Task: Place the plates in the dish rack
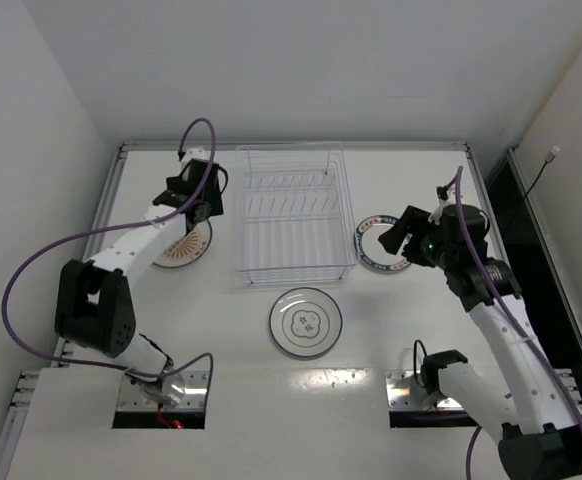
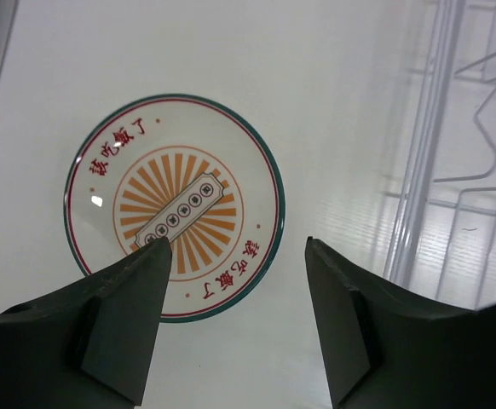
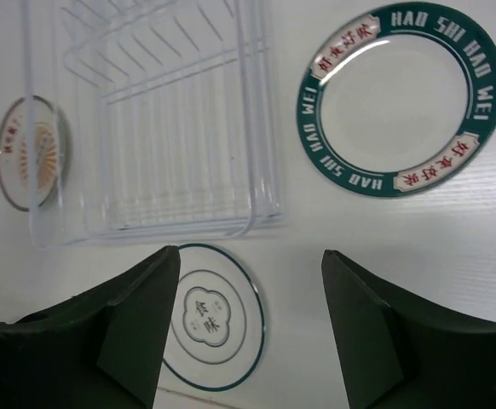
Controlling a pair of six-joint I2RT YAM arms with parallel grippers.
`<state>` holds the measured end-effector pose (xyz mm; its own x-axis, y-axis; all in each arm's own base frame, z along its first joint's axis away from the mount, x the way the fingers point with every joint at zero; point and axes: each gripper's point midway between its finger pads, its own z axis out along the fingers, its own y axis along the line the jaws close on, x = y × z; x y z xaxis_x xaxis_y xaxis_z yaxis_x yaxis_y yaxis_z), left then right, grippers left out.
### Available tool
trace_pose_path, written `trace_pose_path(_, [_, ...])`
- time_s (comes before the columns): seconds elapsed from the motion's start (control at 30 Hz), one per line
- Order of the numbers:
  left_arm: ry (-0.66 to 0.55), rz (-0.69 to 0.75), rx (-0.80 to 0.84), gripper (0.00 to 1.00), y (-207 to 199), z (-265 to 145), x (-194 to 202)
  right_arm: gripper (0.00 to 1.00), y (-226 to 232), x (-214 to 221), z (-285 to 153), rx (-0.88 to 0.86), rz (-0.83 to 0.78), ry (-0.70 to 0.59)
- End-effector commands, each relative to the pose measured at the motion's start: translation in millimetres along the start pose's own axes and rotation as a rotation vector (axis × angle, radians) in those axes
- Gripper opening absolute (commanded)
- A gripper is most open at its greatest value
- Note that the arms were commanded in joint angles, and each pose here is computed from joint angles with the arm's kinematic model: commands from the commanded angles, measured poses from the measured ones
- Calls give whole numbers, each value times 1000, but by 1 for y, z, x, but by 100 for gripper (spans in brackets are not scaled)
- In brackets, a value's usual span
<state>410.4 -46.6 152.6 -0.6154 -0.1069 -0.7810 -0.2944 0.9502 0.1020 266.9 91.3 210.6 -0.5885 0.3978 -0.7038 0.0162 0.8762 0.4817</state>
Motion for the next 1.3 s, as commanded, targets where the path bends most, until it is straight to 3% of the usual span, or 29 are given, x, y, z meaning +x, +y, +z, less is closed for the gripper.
trace_pose_path(0.0, [-111,-54,19,61,5,-19,-25,66,-28,1,8,157,-42,63])
trace_pose_path(0.17, [-122,-66,75,61,-1,-27,-29,64,-28,-1,25,146,-12,125])
trace_pose_path(0.27, [-120,-70,140,61,-11,-32,-31,64,-53,-9,37,209,38,155])
trace_pose_path(0.47, [-118,-71,177,61,-16,-35,-31,61,-121,-24,45,238,292,160])
trace_pose_path(0.7, [-134,-79,182,61,-15,-41,-36,54,-169,23,62,147,647,217])
trace_pose_path(1.27, [-113,-79,187,61,-17,-40,-33,53,-183,77,117,199,761,310])
